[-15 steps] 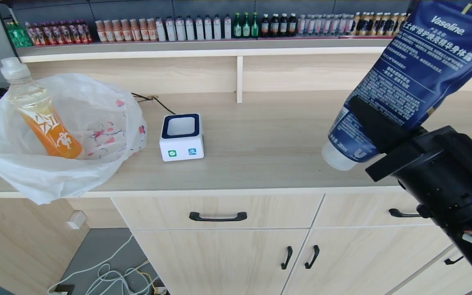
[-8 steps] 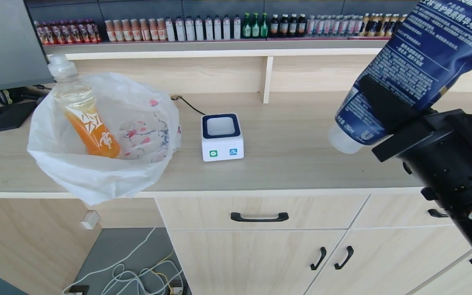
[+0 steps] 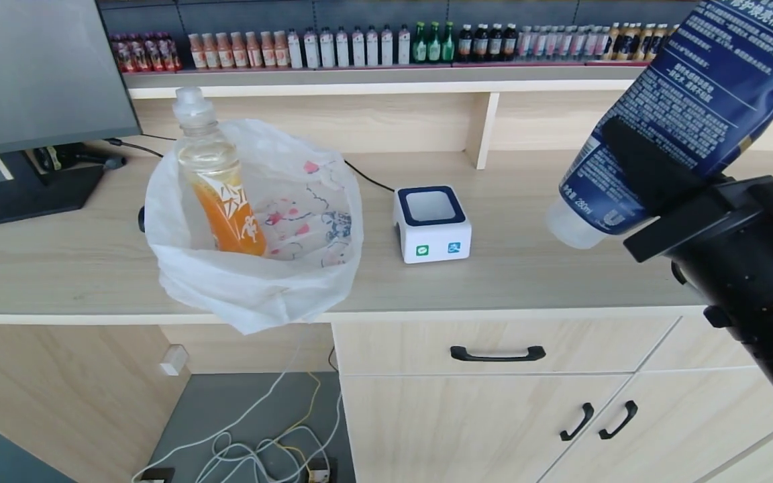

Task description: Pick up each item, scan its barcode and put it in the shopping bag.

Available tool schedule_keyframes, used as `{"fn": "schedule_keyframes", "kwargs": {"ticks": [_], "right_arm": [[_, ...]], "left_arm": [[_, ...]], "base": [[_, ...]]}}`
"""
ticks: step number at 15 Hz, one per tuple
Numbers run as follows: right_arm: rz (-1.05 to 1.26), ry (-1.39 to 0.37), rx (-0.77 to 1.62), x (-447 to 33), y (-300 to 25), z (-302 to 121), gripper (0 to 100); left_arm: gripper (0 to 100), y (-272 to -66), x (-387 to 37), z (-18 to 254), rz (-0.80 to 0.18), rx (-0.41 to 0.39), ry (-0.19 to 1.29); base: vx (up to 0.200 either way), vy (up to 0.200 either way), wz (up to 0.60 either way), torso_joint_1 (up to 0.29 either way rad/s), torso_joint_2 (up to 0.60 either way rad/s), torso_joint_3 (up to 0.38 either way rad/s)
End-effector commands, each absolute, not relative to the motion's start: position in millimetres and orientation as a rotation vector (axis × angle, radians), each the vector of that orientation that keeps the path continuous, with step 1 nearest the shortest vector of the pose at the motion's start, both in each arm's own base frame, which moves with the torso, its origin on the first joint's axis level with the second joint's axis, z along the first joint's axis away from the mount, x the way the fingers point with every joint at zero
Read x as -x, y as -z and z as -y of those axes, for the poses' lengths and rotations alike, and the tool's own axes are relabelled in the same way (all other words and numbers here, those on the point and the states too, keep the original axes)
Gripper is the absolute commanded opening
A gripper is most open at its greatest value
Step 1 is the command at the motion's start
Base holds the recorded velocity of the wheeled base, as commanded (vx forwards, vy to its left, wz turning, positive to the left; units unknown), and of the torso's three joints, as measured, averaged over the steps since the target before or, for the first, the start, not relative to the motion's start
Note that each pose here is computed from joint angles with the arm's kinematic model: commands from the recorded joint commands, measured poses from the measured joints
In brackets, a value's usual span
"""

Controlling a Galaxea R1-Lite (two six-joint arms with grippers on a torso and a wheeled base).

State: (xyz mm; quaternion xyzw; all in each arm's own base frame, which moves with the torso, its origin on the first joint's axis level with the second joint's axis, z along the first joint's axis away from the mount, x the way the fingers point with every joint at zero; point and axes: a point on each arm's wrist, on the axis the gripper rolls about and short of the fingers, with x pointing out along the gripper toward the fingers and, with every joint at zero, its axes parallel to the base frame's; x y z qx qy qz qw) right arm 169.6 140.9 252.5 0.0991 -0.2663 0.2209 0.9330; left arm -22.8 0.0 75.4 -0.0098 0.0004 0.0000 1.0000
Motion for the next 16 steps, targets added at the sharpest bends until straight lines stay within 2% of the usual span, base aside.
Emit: {"fn": "schedule_keyframes", "kwargs": {"ticks": [1, 5, 12, 15, 16], "right_arm": [[0.543, -0.452, -0.201, -170.4, -251.7, -141.5, 0], [0.537, -0.453, -0.198, -171.5, -250.3, -142.5, 0], [0.502, -0.447, -0.162, -175.0, -240.2, -143.3, 0], [0.484, -0.478, -0.116, -181.7, -232.5, -150.1, 0], [0.481, -0.510, -0.032, -196.0, -224.8, -154.0, 0]], "left_arm": [[100, -75.5, 22.8, 0.0, 0.000, 0.020, 0.000], [100, -75.5, 22.8, 0.0, 0.000, 0.014, 0.000], [100, -75.5, 22.8, 0.0, 0.000, 0.003, 0.000], [100, -75.5, 22.8, 0.0, 0.000, 0.003, 0.000], [100, -75.5, 22.8, 0.0, 0.000, 0.003, 0.000]], "base": [[0.000, 0.200, 0.00, -0.002, 0.00, 0.002], [0.000, 0.200, 0.00, 0.011, 0.00, 0.004], [0.000, 0.000, 0.00, 0.000, 0.00, 0.000], [0.000, 0.000, 0.00, 0.000, 0.00, 0.000], [0.000, 0.000, 0.00, 0.000, 0.00, 0.000]]}}
